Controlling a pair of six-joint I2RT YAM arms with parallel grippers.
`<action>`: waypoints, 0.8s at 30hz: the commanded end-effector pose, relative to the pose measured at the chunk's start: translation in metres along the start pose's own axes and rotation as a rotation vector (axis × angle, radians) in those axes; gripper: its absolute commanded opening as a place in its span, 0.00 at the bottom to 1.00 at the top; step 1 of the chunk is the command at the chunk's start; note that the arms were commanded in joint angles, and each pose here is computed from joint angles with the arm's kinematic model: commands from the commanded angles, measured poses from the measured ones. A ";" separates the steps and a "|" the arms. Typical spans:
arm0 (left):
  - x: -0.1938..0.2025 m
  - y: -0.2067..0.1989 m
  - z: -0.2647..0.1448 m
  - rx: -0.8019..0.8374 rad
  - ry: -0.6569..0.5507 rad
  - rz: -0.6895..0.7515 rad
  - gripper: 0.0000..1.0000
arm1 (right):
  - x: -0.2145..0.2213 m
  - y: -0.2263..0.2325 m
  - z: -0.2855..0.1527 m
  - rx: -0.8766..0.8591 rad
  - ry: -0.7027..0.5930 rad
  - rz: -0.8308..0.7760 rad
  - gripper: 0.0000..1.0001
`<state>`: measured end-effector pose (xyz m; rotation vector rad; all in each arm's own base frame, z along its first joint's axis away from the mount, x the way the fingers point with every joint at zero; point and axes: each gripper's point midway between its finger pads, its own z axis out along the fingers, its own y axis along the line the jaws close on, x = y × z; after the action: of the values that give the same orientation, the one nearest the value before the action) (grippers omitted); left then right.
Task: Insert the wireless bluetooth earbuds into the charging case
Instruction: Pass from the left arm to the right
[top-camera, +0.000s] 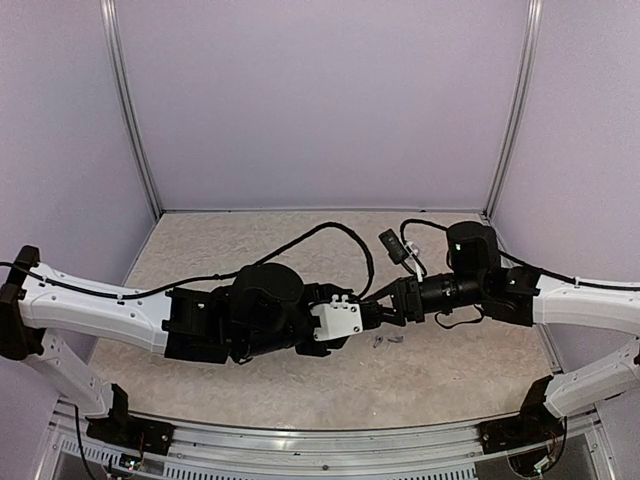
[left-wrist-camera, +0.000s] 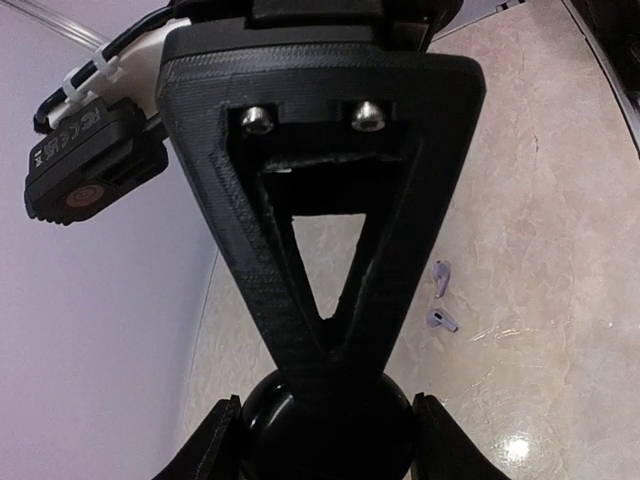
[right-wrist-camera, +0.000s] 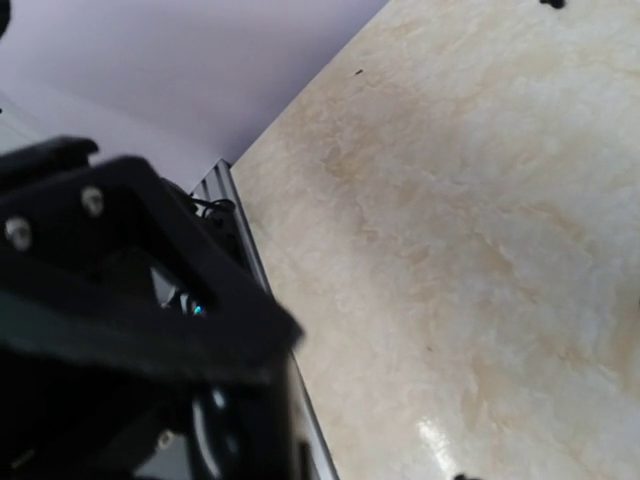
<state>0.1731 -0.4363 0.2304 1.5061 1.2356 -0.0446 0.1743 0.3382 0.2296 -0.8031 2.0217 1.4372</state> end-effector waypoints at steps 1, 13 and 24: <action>-0.009 -0.004 0.000 0.013 -0.022 0.026 0.31 | -0.005 0.009 0.008 -0.015 0.011 -0.037 0.53; -0.009 -0.005 0.000 0.014 -0.015 0.029 0.32 | 0.004 0.015 0.020 -0.036 0.056 -0.038 0.34; -0.008 0.020 -0.003 -0.121 -0.015 -0.132 0.67 | -0.014 0.024 0.004 -0.020 -0.048 -0.067 0.23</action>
<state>0.1763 -0.4363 0.2289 1.4605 1.2706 -0.0207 0.1652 0.3543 0.2302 -0.8608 2.0128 1.4379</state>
